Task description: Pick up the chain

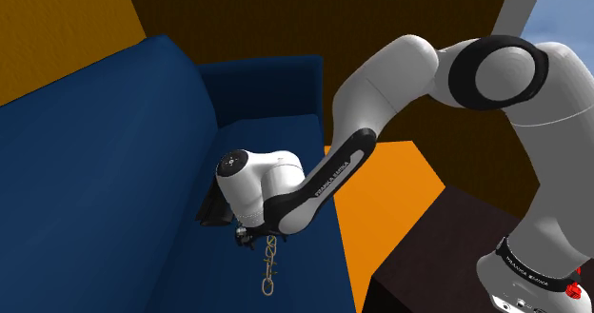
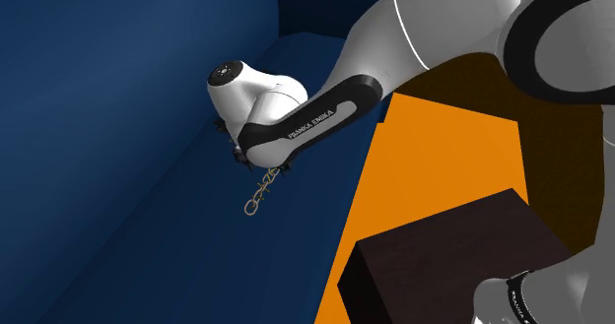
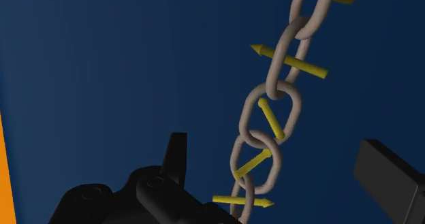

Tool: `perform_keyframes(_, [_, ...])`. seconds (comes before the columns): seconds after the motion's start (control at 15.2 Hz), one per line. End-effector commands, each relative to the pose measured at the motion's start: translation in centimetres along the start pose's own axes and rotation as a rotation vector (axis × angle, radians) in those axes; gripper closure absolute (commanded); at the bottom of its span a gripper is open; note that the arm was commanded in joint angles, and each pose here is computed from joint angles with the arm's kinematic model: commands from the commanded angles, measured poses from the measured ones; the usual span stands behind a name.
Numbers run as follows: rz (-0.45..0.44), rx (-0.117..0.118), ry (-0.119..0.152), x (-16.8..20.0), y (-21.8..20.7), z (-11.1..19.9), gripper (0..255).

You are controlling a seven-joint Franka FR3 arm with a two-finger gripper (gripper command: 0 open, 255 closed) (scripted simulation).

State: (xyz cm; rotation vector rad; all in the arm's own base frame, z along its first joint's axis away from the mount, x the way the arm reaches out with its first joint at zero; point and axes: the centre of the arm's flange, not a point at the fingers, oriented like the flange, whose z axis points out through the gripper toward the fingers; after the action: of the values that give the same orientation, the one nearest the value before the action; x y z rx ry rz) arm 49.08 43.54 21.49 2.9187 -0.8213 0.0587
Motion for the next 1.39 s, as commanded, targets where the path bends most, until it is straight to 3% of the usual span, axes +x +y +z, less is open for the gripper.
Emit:
perform_keyframes(0.0, [0.001, 0.000, 0.000, -0.1, 0.0, 1.2, 0])
perform_keyframes(0.2, [0.001, 0.000, 0.000, -0.1, -0.1, 2.1, 0])
perform_keyframes(0.26, [0.000, 0.000, 0.000, -0.1, -0.1, 2.1, 255])
perform_keyframes(0.86, [0.001, 0.000, 0.000, -0.1, -0.1, 2.1, 255])
perform_keyframes(1.32, [0.001, 0.000, 0.000, 0.1, 0.3, -1.6, 255])
